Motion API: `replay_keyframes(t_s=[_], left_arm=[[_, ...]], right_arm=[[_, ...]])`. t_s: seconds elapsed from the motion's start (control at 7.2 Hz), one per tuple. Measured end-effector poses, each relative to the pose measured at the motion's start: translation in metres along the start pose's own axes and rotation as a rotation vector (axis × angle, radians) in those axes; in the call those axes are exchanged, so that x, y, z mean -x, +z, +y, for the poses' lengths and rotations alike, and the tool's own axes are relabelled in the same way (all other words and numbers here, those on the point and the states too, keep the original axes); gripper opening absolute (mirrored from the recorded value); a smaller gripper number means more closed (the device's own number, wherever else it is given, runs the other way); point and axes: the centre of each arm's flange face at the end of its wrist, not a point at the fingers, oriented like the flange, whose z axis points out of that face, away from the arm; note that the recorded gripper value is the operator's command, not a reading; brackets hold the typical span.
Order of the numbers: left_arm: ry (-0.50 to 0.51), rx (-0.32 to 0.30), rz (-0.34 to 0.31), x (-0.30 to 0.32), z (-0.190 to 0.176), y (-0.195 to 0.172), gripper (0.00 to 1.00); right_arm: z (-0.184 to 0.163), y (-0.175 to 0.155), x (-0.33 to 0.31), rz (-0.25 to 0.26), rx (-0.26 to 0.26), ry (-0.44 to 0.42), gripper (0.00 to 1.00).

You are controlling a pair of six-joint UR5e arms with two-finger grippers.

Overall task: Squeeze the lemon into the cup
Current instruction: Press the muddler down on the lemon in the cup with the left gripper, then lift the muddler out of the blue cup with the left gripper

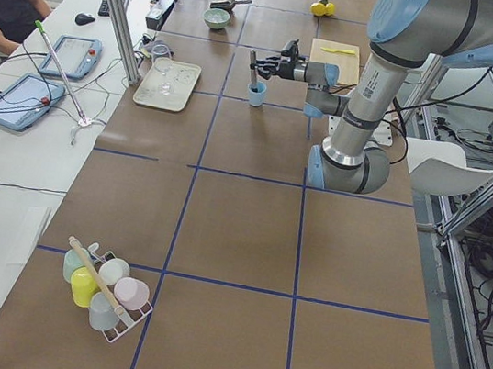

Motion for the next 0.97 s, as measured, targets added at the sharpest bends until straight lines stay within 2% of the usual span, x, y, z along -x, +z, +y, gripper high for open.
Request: replay_keyframes(t_s=[0.69,0.97], left_arm=[[0.006,0.003,-0.001,0.000,0.003,0.001,0.00],[-0.002,-0.007,0.030,-0.004,-0.021,-0.006,0.00]], right_arm=[[-0.001,0.000,0.000,0.000,0.000,0.000,1.00],[-0.001,0.000,0.000,0.000,-0.001,0.000,1.00]])
